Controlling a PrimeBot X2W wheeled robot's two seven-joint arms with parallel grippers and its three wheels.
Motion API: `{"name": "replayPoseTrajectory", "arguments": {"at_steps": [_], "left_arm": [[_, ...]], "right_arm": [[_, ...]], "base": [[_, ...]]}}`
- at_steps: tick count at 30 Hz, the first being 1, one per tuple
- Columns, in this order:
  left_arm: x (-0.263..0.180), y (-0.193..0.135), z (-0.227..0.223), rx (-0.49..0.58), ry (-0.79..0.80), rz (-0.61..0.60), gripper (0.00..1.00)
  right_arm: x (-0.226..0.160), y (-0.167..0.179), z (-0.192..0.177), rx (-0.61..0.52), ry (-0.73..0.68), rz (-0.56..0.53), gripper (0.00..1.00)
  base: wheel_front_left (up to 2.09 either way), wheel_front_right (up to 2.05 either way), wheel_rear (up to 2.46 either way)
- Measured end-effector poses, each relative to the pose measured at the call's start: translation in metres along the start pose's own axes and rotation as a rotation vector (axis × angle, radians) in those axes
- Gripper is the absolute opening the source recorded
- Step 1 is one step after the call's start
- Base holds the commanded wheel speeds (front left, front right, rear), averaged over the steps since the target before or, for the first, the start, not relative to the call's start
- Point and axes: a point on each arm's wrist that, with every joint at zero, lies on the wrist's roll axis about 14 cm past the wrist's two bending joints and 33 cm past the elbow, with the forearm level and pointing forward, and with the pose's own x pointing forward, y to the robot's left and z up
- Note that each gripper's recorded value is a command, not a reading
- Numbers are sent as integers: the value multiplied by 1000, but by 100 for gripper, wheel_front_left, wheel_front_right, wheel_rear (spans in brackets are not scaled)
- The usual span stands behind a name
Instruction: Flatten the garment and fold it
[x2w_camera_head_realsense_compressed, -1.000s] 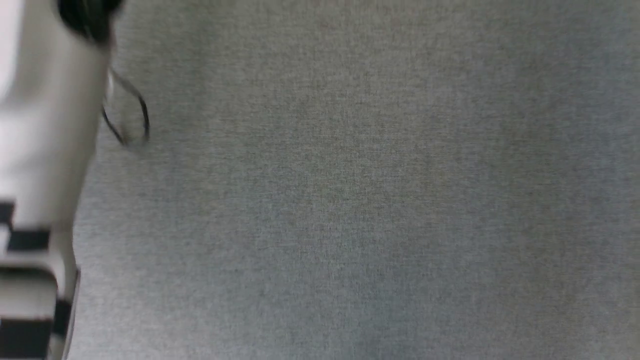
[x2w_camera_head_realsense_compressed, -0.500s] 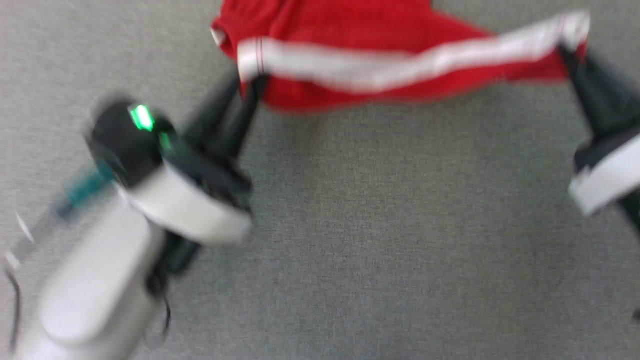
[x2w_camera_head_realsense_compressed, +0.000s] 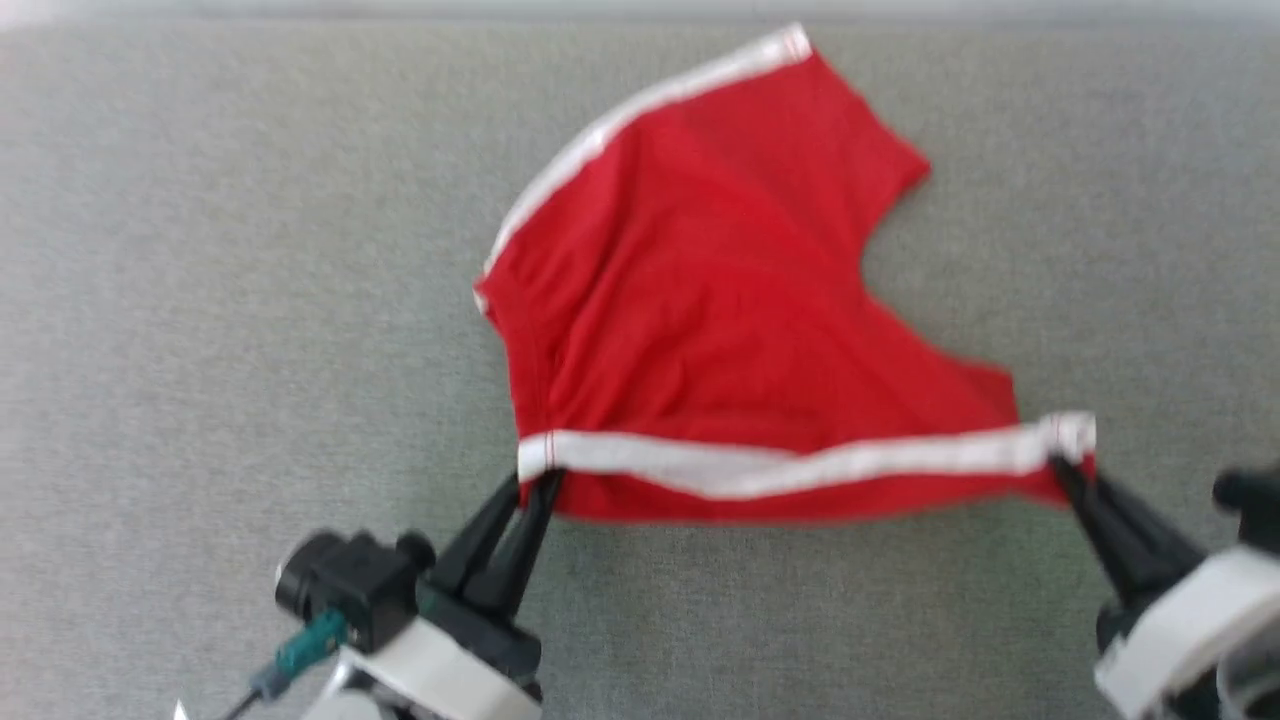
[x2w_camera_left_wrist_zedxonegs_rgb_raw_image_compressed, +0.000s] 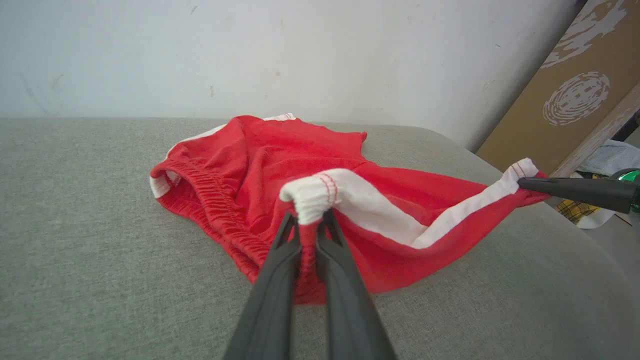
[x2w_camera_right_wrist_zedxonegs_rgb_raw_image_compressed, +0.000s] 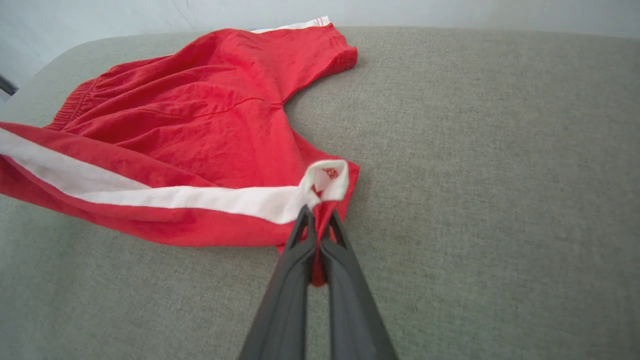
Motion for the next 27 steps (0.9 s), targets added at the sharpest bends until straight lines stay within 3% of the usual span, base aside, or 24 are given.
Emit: {"name": "replayPoseTrajectory", "arguments": {"at_steps": [10,20,27], "left_arm": [[-48,-24,-7,-70,32,19,0],[-76,-33,-5,-151,22,84,0],[-79,-24,6,-147,-12,137,0]], "right_arm": [[-47,11,-21,67,43,-8,0],[-57,32,-20,82,53,40,0],[-52,34,1,-8,23,63,0]], "base": [[0,0,0],[0,0,0],[0,0,0]]}}
